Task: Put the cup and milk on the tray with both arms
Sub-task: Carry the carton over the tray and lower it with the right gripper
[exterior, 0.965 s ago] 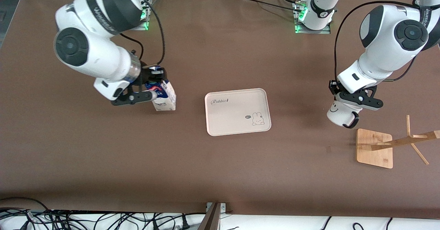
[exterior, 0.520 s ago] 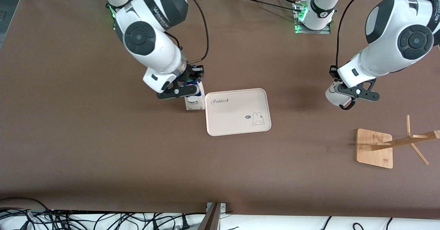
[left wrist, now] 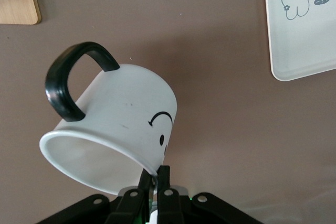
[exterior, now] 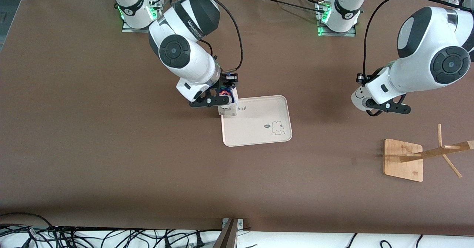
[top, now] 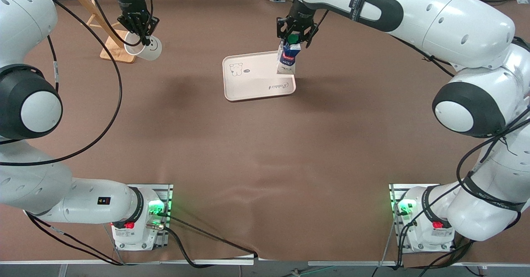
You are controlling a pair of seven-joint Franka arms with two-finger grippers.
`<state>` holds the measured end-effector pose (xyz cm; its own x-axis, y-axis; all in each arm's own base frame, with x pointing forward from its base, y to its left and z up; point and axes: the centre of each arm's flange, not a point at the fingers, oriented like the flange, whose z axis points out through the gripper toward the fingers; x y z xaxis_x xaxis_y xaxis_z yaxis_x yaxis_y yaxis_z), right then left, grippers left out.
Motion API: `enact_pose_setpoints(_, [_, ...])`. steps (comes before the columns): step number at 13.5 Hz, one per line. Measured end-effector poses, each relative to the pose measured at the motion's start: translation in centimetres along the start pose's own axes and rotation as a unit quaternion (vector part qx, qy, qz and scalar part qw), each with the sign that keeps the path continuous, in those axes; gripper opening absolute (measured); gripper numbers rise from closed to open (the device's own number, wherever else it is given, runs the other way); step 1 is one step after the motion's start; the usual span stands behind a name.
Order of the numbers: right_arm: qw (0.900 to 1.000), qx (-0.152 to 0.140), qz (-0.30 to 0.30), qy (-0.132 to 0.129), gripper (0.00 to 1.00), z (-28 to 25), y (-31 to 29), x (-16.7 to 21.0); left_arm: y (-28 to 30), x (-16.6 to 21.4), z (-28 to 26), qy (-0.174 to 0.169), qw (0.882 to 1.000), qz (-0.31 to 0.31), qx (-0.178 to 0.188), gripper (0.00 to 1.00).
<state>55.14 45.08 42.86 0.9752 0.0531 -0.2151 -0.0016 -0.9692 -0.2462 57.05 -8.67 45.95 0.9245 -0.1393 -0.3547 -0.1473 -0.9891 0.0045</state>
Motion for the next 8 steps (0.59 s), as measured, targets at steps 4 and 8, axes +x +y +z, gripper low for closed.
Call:
enact_pose_setpoints(4, [1.000, 0.011, -0.004, -0.018, 0.40, 2.4, -1.6, 0.4, 0.1, -0.3, 1.0, -0.038, 0.999, -0.029, -0.009, 0.07])
enact_pose_setpoints(8, [0.999, 0.005, -0.004, -0.036, 0.41, 5.4, -2.0, 1.0, 0.9, -0.7, 1.5, -0.064, 0.996, -0.062, -0.011, 0.07])
